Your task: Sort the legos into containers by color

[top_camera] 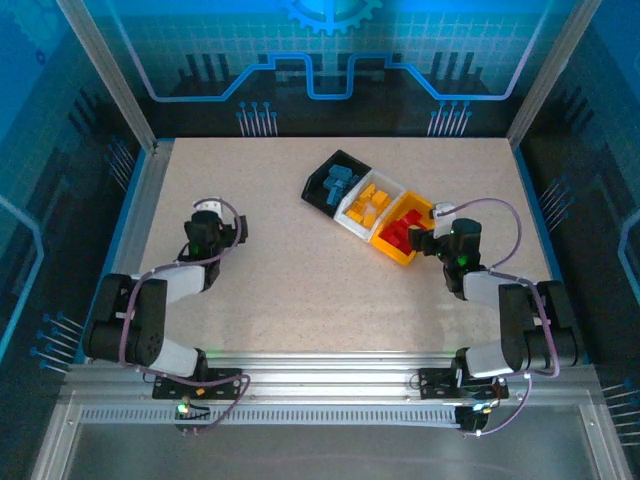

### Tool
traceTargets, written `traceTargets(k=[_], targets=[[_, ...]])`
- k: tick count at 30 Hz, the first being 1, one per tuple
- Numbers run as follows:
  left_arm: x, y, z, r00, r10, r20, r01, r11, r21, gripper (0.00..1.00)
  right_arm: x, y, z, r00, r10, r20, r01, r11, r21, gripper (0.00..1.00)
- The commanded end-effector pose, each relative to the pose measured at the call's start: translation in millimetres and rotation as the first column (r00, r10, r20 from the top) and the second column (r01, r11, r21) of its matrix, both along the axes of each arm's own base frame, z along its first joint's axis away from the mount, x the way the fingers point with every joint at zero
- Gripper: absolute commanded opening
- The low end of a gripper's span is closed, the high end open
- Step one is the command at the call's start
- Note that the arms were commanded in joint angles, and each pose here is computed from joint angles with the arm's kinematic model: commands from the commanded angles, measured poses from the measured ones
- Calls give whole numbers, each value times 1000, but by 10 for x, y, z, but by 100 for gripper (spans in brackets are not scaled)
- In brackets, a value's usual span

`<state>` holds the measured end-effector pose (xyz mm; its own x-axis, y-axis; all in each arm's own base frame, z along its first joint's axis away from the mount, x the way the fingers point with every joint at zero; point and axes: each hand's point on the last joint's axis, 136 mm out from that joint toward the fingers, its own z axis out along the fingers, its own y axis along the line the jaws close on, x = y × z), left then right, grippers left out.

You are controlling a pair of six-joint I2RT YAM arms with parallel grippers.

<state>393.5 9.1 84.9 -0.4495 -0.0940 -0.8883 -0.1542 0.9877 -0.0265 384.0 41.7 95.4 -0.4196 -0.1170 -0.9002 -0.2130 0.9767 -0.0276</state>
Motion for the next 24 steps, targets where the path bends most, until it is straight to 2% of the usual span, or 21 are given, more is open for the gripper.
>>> traceTargets(k=[1, 4, 8, 19, 24], targets=[[66, -50, 154, 991, -61, 122, 63, 998, -17, 99, 89, 117, 114, 997, 61, 36, -60, 998, -19, 78], [36, -25, 119, 985, -62, 161, 67, 997, -29, 99, 87, 157, 117, 996, 83, 32, -82, 996, -20, 78], [33, -26, 108, 986, -61, 152, 67, 997, -30, 99, 70, 173, 127, 995, 94, 42, -94, 995, -17, 78], [33, -25, 109, 986, -61, 155, 67, 997, -29, 99, 9, 118, 72, 993, 59, 106, -56, 998, -27, 81], [32, -26, 106, 986, -62, 155, 67, 997, -29, 99, 70, 66, 5, 996, 24, 80, -22, 999, -24, 84]])
